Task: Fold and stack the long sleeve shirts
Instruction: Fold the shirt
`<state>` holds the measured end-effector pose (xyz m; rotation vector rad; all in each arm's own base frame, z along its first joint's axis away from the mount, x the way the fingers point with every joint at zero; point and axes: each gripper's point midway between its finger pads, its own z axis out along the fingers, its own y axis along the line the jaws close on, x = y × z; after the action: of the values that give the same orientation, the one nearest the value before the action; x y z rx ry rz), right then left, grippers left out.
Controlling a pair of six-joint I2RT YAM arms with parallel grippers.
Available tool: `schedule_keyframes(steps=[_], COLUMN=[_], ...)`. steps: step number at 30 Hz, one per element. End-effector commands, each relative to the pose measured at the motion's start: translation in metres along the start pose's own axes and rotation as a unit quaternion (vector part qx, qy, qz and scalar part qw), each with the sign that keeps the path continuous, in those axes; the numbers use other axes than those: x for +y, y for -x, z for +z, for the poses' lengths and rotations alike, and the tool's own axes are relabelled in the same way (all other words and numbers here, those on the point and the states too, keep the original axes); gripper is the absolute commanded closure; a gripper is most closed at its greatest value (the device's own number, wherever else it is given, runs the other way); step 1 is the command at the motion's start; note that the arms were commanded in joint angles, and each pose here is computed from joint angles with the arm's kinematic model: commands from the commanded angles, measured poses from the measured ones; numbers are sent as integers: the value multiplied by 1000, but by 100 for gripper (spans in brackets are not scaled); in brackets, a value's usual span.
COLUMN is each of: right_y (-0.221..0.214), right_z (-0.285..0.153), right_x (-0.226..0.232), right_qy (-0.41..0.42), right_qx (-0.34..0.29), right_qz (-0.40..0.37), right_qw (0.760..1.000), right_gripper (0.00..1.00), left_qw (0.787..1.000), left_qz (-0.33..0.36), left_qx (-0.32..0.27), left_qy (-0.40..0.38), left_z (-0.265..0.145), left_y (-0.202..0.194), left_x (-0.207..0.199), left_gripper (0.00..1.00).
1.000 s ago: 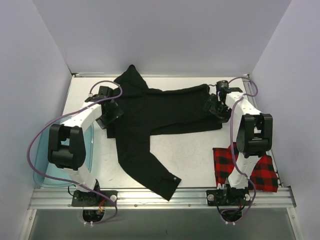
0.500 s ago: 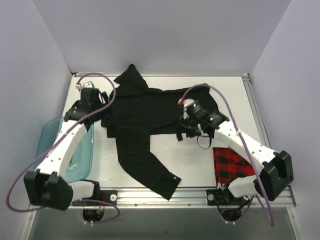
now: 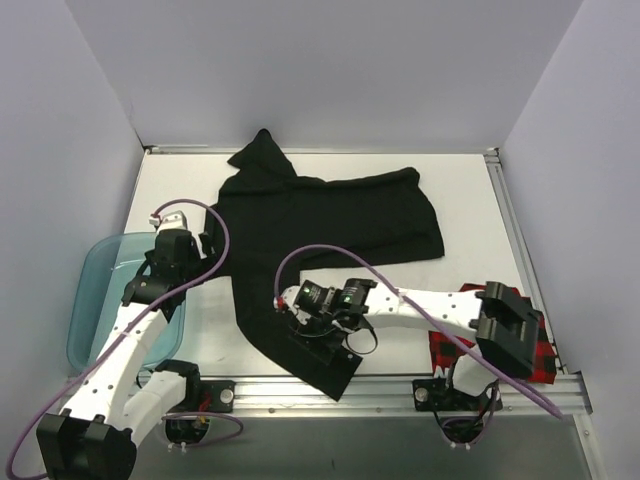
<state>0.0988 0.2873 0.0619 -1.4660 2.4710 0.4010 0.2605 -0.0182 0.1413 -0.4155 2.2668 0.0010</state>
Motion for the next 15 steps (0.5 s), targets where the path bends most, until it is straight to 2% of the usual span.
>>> schedule_keyframes(steps=[1, 5, 10, 15], right_y=[18, 18, 13, -1], right_z=[16, 32, 46, 62], right_x=[15, 16, 19, 18], right_qy=[24, 22, 10, -11], right_qx=[12, 34, 59, 94], right_qz=[-29, -36, -40, -44], right_qw=[999, 999, 997, 995], right_gripper=[44, 45, 35, 36], left_qw=[998, 996, 994, 993], left_qz=[-5, -11, -16, -22], left_qx=[-68, -90, -105, -114], left_qy=[-9, -5, 7, 13], left_z=[-6, -12, -16, -19], left_y=[28, 38, 41, 44], left_x=[-3, 0, 7, 10], left_gripper=[3, 3, 3, 3])
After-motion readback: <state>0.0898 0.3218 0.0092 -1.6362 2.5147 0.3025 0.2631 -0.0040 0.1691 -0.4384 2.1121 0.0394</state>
